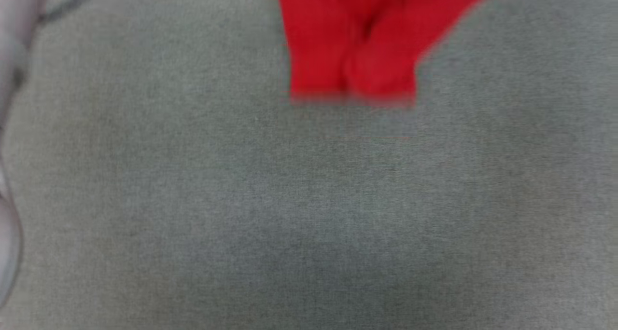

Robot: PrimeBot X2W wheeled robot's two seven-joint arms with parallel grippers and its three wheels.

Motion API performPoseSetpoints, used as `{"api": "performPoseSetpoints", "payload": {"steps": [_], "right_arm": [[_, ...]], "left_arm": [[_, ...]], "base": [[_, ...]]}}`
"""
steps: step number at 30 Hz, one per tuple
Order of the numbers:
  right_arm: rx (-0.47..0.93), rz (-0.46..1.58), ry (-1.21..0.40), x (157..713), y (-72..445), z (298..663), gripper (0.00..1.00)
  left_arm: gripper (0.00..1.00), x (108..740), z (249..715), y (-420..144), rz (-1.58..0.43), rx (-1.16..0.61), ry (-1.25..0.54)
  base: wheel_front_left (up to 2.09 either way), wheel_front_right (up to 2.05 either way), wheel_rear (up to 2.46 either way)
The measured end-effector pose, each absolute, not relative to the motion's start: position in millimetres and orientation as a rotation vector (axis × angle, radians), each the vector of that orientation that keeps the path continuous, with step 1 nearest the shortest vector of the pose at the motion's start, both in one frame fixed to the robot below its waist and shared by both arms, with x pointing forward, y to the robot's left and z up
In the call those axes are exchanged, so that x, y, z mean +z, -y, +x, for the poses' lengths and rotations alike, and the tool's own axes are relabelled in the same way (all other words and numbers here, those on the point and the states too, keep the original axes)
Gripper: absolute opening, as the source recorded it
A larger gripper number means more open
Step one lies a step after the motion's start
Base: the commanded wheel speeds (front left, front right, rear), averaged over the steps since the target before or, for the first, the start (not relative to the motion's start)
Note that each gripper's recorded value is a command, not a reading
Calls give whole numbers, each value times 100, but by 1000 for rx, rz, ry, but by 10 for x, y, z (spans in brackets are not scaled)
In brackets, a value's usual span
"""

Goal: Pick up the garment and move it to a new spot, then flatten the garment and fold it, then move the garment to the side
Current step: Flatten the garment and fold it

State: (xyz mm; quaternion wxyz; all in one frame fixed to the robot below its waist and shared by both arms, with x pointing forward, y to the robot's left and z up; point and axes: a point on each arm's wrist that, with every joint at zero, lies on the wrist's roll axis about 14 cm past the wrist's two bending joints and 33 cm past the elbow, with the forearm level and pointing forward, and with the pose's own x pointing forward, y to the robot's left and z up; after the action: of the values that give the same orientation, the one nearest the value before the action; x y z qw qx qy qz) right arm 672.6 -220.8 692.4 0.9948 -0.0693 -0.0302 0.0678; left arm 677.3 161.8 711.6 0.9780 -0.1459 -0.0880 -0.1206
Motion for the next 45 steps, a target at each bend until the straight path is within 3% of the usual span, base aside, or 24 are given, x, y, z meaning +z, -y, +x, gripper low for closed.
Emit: {"api": "performPoseSetpoints", "payload": {"steps": [3,8,18,26,45], "right_arm": [[83,-125,199,7452,2308,6657,0],[62,-128,215,7519,2332,6522,0],[149,-100,-29,6310,2221,6181,0],[269,-75,-259,5293,2135,5578,0],[484,-30,-661,4557,2174,3978,0]], "left_arm": [[0,7574,6716,-1649,-322,-232,295],[0,7633,6589,-1572,-327,-252,294],[0,6598,6190,-1467,-308,-346,92],[0,5620,5562,-1494,-331,-417,-97],[0,4536,3670,-1597,-322,-555,-491]], "base": [[0,0,0],[0,0,0],[0,0,0],[0,0,0],[0,0,0]]}}
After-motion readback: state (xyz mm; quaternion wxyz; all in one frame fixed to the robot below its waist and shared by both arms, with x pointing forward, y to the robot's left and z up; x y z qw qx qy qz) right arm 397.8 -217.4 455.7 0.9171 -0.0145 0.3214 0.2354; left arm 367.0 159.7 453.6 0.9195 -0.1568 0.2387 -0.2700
